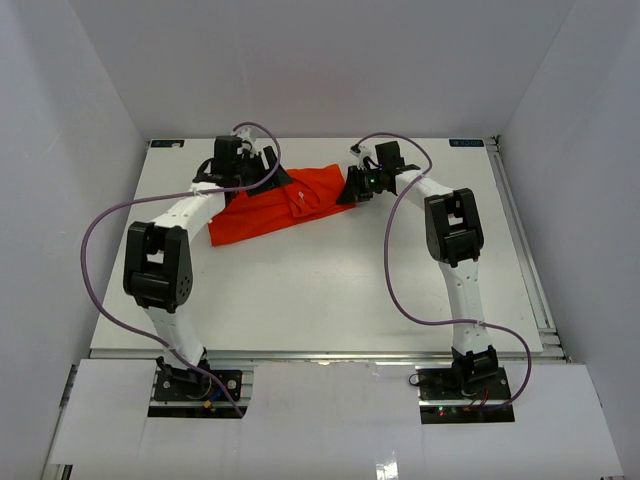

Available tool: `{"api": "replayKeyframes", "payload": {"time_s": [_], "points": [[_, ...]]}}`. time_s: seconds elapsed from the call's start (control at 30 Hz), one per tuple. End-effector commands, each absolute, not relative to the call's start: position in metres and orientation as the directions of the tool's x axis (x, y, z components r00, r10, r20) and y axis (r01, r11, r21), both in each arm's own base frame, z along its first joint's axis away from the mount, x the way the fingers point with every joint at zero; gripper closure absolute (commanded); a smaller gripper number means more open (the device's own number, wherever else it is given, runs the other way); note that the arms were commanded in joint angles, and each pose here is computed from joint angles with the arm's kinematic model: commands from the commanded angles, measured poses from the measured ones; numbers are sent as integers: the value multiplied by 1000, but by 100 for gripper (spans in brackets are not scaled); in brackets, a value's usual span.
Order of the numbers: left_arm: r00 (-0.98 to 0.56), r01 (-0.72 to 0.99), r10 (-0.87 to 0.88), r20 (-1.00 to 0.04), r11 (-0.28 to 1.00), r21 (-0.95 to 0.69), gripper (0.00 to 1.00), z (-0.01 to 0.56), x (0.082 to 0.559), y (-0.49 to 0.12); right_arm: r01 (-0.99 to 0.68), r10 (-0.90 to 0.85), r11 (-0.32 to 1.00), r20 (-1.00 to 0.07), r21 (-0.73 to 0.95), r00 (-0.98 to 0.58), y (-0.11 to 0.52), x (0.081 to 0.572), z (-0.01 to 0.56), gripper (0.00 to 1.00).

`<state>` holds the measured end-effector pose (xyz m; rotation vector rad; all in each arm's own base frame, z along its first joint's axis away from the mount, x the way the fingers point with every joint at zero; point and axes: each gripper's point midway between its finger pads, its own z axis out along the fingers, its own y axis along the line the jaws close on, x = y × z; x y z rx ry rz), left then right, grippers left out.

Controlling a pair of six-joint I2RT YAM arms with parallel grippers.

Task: Fold and stack the t-shirts
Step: Fold the tshirt

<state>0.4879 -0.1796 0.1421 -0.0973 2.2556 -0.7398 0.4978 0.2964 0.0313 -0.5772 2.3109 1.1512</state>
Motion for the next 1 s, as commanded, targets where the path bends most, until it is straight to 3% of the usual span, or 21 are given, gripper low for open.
{"api": "replayKeyframes", "payload": {"time_s": [0.0,0.27,0.7,0.97], "points": [[-710,266,-284,-644,738,-619,21,177,469,-199,-545,-184,614,-568,571,-802,287,494,13,86],[-807,237,-232,-543,716,-657,33,135,455,-227,-548,-186,616,-571,567,-800,286,494,14,86],[-857,216,-169,-487,740,-637,37,91,457,-247,-544,-183,617,-569,568,-801,287,494,14,86],[-848,190,-175,-500,780,-596,66,83,465,-239,-543,-183,618,-567,569,-803,286,493,13,86]]}}
